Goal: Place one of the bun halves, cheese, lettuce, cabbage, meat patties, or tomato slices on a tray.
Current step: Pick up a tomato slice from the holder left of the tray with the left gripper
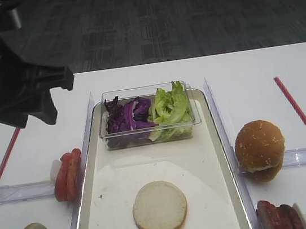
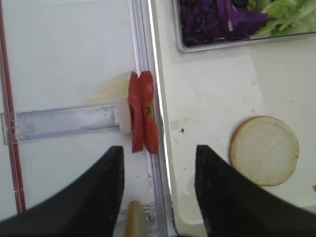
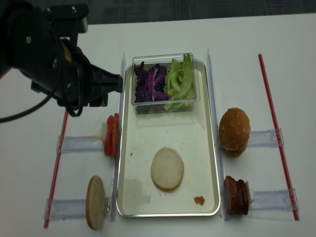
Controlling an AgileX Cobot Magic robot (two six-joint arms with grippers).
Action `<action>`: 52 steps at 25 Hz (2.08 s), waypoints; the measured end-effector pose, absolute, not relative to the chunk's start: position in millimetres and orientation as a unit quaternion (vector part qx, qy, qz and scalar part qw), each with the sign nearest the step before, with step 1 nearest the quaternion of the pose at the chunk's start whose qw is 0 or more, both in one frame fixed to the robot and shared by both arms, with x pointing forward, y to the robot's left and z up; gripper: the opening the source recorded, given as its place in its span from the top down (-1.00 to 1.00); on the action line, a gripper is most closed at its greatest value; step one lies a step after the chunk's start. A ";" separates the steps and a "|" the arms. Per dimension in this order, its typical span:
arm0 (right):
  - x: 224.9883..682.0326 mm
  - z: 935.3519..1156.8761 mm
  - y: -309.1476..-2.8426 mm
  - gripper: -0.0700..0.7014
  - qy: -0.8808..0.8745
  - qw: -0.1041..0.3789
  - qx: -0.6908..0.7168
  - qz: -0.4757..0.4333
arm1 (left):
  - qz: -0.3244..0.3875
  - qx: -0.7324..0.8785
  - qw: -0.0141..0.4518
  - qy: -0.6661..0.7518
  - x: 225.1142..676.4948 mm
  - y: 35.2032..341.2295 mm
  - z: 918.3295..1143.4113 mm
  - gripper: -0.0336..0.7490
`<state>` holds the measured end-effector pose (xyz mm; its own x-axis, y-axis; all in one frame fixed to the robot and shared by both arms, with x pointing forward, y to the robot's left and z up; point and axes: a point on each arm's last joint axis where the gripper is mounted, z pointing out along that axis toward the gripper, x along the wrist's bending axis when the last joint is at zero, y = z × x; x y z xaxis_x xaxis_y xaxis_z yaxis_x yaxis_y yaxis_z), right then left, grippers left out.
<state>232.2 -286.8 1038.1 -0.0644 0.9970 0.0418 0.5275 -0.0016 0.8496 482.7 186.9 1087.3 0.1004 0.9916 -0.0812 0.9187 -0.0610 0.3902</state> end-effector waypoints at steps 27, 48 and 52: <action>232.2 1038.1 -286.8 -0.35 0.630 0.319 0.605 0.368 | 0.041 0.729 0.094 0.677 524.9 154.8 1011.9 0.10; 232.2 1038.1 -286.8 -0.35 0.630 0.319 0.605 0.368 | 0.033 0.723 0.073 0.686 542.4 153.0 984.6 0.10; 232.2 1038.1 -286.8 -0.35 0.630 0.319 0.605 0.368 | 0.033 0.722 0.073 0.687 542.7 153.7 984.6 0.10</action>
